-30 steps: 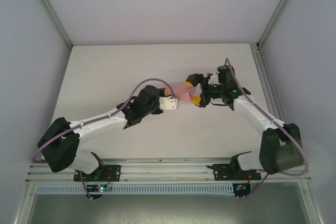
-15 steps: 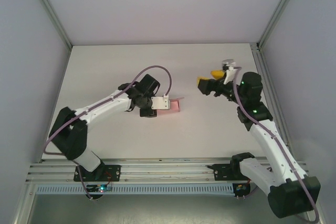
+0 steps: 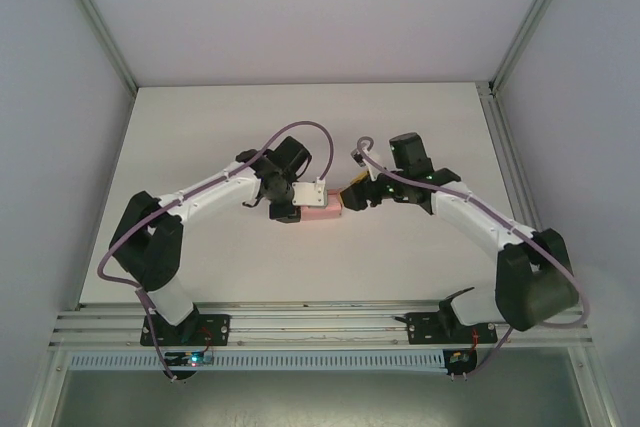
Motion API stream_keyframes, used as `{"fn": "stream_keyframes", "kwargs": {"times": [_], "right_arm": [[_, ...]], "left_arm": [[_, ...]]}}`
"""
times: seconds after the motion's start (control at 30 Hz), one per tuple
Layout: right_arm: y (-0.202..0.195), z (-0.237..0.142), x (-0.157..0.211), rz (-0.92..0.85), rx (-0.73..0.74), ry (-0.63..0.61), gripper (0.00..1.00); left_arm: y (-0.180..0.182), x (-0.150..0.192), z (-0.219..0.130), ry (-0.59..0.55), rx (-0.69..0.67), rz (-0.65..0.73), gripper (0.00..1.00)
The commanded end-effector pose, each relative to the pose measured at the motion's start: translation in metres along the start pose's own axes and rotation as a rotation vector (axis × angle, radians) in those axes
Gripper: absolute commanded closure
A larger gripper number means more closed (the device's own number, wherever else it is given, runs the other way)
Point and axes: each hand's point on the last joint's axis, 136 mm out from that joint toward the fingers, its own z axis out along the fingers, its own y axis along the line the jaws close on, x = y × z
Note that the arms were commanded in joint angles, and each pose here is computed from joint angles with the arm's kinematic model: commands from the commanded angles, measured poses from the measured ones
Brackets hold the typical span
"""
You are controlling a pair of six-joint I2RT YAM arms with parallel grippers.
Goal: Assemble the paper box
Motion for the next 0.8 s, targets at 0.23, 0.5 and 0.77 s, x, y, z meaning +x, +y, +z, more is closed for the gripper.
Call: {"fn": "stream_keyframes", "kwargs": {"times": [0.23, 0.5, 0.77], "right_arm": [[-0.001, 0.006, -0.002, -0.133, 0.065, 0.067, 0.49], [-0.005, 0.003, -0.004, -0.224, 0.14, 0.058, 0.62], [0.008, 0.014, 0.012, -0.122, 0.183, 0.176, 0.97]], "left_arm": [[-0.016, 0.021, 0.013, 0.069, 0.132, -0.011, 0.59], [-0.013, 0.02, 0.014, 0.085, 0.139, -0.012, 0.59], [-0.006, 0.013, 0.012, 0.06, 0.113, -0.046, 0.59]]}}
